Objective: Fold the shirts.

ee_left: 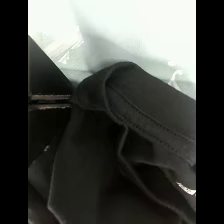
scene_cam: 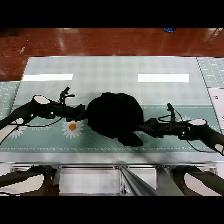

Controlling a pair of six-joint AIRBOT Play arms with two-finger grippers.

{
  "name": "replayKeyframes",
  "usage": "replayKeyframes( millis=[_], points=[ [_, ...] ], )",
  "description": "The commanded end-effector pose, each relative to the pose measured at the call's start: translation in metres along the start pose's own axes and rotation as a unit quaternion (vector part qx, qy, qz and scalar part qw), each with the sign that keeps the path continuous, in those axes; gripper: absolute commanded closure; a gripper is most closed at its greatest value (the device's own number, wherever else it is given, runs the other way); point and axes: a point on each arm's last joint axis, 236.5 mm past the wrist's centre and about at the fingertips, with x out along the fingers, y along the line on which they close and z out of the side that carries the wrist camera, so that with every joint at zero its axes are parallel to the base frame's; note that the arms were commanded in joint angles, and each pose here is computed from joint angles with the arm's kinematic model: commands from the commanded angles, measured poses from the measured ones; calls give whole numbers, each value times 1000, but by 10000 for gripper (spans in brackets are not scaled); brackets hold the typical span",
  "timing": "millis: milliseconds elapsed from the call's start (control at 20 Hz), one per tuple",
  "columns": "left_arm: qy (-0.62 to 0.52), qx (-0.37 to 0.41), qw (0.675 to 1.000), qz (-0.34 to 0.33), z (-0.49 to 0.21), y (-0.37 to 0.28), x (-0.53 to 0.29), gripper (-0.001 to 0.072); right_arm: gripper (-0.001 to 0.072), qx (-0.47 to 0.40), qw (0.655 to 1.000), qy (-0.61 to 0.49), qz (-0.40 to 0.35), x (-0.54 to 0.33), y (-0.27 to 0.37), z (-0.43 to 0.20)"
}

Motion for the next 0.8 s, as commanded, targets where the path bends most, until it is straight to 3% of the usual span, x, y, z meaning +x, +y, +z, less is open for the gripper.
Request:
replayKeyframes(
  millis=[0, 50, 100, 150, 300, 500, 600, 750],
  points=[
    [1, 0, 1000, 0, 0, 0, 0, 689, 307, -23, 1000, -13, 2, 29, 28, 25],
    [1, 0, 1000, 0, 0, 0, 0, 688, 402, -32, 999, -19, 1, 34, 36, 35],
    [-2, 0, 1000, 0, 1, 0, -1, 689, 633, -48, 999, -18, 3, 37, 46, 42],
    [-7, -1, 1000, -2, 6, -1, -3, 689, 680, -68, 998, -15, 8, 37, 57, 47],
    [-43, 18, 998, -31, 40, -24, -42, 689, 682, -153, 988, -13, -8, 7, 96, 71],
    [-204, 70, 974, -66, 117, -91, -176, 689, 682, -269, 947, -130, -118, -119, 173, 138],
    [-300, 121, 943, -74, 134, -139, -263, 689, 682, -328, 908, -218, -142, -206, 238, 149],
    [-426, 208, 878, -71, 112, -214, -384, 689, 681, -400, 840, -336, -146, -316, 324, 117]
  ],
)
